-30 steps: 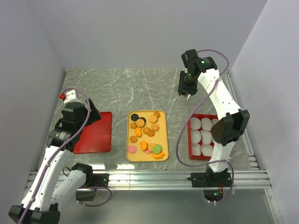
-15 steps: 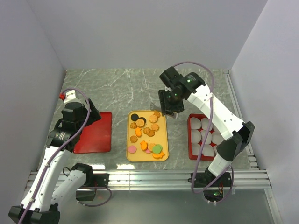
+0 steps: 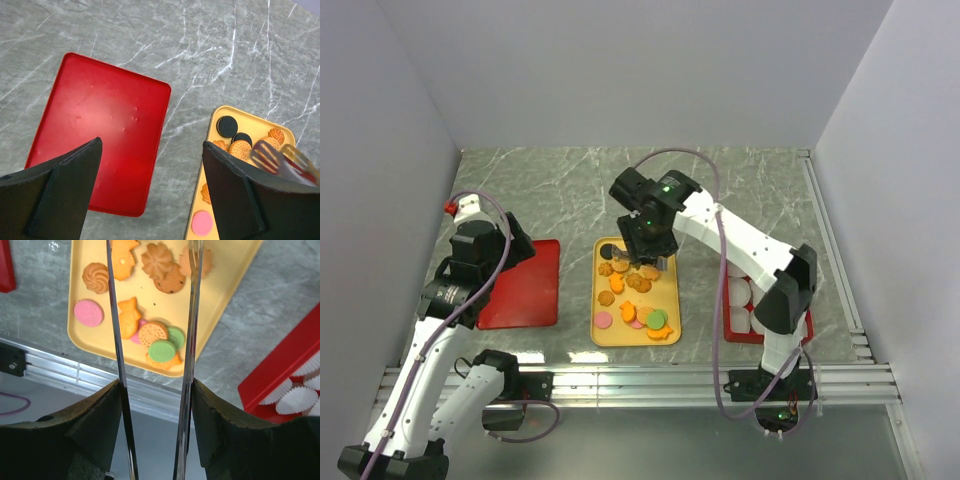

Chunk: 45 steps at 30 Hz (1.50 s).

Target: Pack the cookies

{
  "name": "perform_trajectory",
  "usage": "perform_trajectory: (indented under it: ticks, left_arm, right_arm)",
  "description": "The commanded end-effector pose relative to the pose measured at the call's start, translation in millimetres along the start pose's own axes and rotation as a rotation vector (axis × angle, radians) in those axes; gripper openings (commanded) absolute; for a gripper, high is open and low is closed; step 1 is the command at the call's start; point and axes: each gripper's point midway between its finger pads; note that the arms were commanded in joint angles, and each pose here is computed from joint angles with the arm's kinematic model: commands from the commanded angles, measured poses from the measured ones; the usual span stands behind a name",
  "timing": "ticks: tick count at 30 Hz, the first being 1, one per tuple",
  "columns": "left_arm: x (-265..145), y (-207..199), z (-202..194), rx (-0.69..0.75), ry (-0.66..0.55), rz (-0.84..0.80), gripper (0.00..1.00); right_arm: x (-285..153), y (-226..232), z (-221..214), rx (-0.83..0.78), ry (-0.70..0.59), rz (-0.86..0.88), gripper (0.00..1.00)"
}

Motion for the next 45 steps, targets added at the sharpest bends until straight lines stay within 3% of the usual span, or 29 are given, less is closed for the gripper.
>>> perform_trajectory:
  ticks: [1, 22, 45]
  left_arm:
    - [-3, -5, 7, -0.028, -0.035, -0.021, 0.88]
    - [-7, -4, 11, -0.036, -0.057, -0.026, 0.88]
    - [-7, -4, 11, -0.035, -0.056, -0.026, 0.88]
  right_arm:
    - [-6, 2, -5, -0.023, 0.025, -0.049, 0.62]
    - [36, 15, -12, -0.103, 0.133, -0.100, 0.61]
    - [17, 16, -7, -0.091, 0.079, -0.081, 0.40]
Point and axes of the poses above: each gripper's point midway between its finger pads, its own x axis out along the fingers, its own y axis along the line the jaws close on, z = x × y, and after that the axes turned 9 degrees about -x, right-handed
